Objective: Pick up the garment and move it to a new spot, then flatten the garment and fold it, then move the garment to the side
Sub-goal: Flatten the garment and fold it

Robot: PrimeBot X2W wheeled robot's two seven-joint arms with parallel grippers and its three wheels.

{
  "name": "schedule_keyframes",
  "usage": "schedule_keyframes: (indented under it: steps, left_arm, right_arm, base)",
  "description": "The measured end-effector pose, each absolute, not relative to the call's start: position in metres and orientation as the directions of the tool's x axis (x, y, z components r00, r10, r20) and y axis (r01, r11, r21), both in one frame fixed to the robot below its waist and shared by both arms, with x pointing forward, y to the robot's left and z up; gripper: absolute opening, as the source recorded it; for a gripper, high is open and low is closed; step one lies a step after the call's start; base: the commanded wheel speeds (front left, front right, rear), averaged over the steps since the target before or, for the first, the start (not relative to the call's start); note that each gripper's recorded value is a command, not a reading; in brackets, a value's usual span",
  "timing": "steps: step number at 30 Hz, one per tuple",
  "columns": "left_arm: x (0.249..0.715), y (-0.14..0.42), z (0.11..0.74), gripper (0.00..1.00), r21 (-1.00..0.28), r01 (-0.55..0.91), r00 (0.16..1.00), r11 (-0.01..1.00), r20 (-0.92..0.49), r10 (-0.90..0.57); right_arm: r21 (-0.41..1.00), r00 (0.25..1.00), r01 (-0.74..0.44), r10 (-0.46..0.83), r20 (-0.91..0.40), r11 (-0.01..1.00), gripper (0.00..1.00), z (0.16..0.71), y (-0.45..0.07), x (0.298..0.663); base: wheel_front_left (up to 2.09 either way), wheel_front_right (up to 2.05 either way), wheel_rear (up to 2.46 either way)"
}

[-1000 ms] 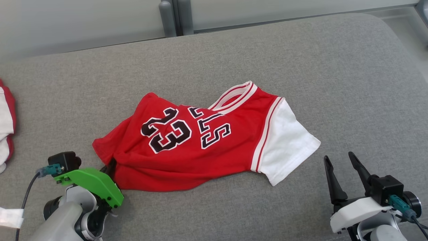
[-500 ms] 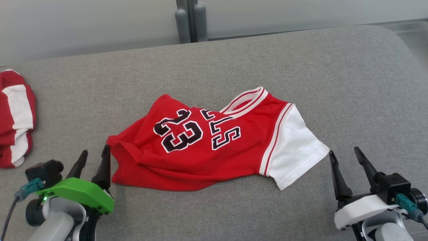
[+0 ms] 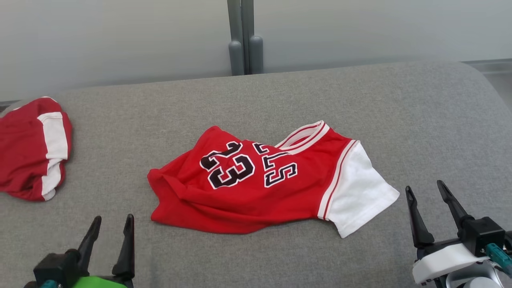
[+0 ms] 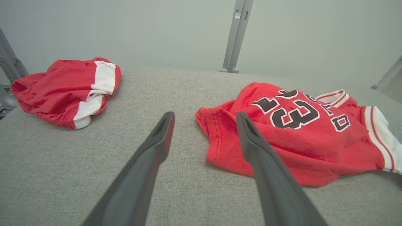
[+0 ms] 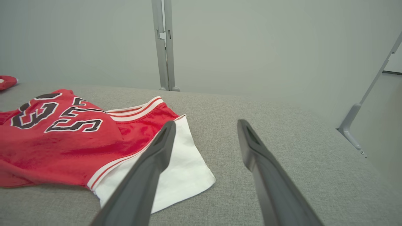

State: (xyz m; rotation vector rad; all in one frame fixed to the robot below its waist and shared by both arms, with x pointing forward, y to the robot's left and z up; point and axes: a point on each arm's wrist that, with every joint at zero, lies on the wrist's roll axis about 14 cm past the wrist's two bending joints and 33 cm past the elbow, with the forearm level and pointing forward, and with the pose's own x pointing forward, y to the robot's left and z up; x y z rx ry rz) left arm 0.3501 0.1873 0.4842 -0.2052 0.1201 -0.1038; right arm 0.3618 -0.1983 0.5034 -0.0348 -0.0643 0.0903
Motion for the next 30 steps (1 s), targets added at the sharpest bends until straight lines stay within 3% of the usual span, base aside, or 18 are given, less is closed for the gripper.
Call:
schedule_keyframes:
  steps: [10,30]
  left_arm:
    - [0.311,0.195,0.477,1.0,-0.116,0.108,0.991,0.987,-0.064,-0.116]
    - [0.305,0.203,0.466,1.0,-0.137,0.077,0.995,0.988,-0.055,-0.085]
  right_arm:
    - [-0.066,0.994,-0.104,0.107,0.036,0.992,1.0,0.496,-0.195,0.354]
    - [-0.043,0.996,-0.085,0.084,-0.031,0.995,1.0,0.473,-0.195,0.351]
  base:
    - [0.0,0.0,0.0]
    - [0.0,0.0,0.0]
